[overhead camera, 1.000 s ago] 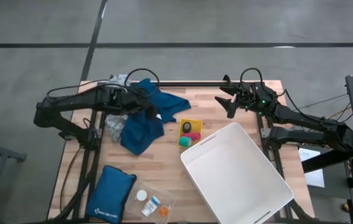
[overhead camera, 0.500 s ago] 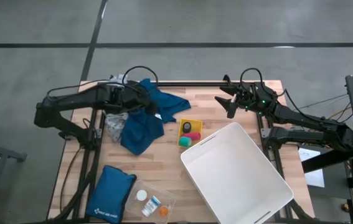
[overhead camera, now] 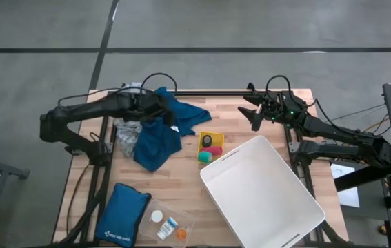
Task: Pick & place medical supplies in basket/bin
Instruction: Put the blue patient gown into the white bin
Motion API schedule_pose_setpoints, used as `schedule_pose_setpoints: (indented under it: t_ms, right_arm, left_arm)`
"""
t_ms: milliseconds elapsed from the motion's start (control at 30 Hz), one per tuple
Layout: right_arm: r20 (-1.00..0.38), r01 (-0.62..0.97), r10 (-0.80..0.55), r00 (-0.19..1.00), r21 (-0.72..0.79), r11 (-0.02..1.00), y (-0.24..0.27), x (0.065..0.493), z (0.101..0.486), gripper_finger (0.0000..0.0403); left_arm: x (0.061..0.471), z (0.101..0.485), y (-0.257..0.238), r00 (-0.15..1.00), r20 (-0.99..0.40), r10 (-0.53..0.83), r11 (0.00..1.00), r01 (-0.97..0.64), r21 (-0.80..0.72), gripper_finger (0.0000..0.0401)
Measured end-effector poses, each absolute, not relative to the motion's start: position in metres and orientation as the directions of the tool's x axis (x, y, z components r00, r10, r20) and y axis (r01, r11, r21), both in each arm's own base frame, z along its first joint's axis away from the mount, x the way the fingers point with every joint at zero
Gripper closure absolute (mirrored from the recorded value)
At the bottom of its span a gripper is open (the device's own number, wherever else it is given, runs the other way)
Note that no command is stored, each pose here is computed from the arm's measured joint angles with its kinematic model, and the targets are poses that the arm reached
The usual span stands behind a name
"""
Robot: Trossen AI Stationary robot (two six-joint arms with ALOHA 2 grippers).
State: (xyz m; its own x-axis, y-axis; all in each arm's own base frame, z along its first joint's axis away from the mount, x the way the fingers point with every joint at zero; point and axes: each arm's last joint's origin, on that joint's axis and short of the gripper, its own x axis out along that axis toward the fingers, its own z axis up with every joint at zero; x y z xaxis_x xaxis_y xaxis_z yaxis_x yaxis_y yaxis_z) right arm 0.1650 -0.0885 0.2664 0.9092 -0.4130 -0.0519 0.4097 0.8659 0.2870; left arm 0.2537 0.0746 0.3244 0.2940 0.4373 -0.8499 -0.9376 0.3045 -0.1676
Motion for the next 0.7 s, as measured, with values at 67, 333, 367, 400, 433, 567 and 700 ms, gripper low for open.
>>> schedule_pose_setpoints:
  t_ms: [67, 333, 367, 400, 433, 567, 700]
  right_arm:
    - [-0.052, 0.410, -0.413, 0.909, 0.287, 0.866, -0.089, 0.165, 0.266, 0.0078]
    - [-0.052, 0.410, -0.413, 0.909, 0.287, 0.866, -0.088, 0.165, 0.266, 0.0078]
    - [-0.052, 0.410, -0.413, 0.909, 0.287, 0.866, -0.088, 0.165, 0.266, 0.0078]
    - [-0.052, 0.410, -0.413, 0.909, 0.287, 0.866, -0.088, 0.165, 0.266, 0.0078]
    - [-0.052, 0.410, -0.413, 0.909, 0.287, 0.866, -0.089, 0.165, 0.266, 0.0078]
    - [-0.052, 0.410, -0.413, 0.909, 0.287, 0.866, -0.089, 0.165, 0.266, 0.0078]
    - [-0.052, 0.410, -0.413, 0.909, 0.287, 0.866, -0.088, 0.165, 0.266, 0.0078]
  left_arm:
    - [0.253, 0.310, 0.084, 0.290, -0.864, 0.413, 0.278, -0.943, -0.183, 0.0002]
    - [0.245, 0.255, 0.110, 0.263, -0.868, 0.422, 0.190, -0.961, -0.199, 0.0002]
    - [0.243, 0.251, 0.112, 0.260, -0.867, 0.425, 0.183, -0.963, -0.199, 0.0002]
    - [0.242, 0.248, 0.114, 0.260, -0.865, 0.429, 0.177, -0.963, -0.202, 0.0002]
    - [0.242, 0.245, 0.116, 0.259, -0.864, 0.431, 0.172, -0.964, -0.203, 0.0002]
    - [0.239, 0.233, 0.118, 0.260, -0.862, 0.436, 0.162, -0.964, -0.210, 0.0001]
    - [0.238, 0.216, 0.117, 0.286, -0.850, 0.442, 0.164, -0.958, -0.236, 0.0001]
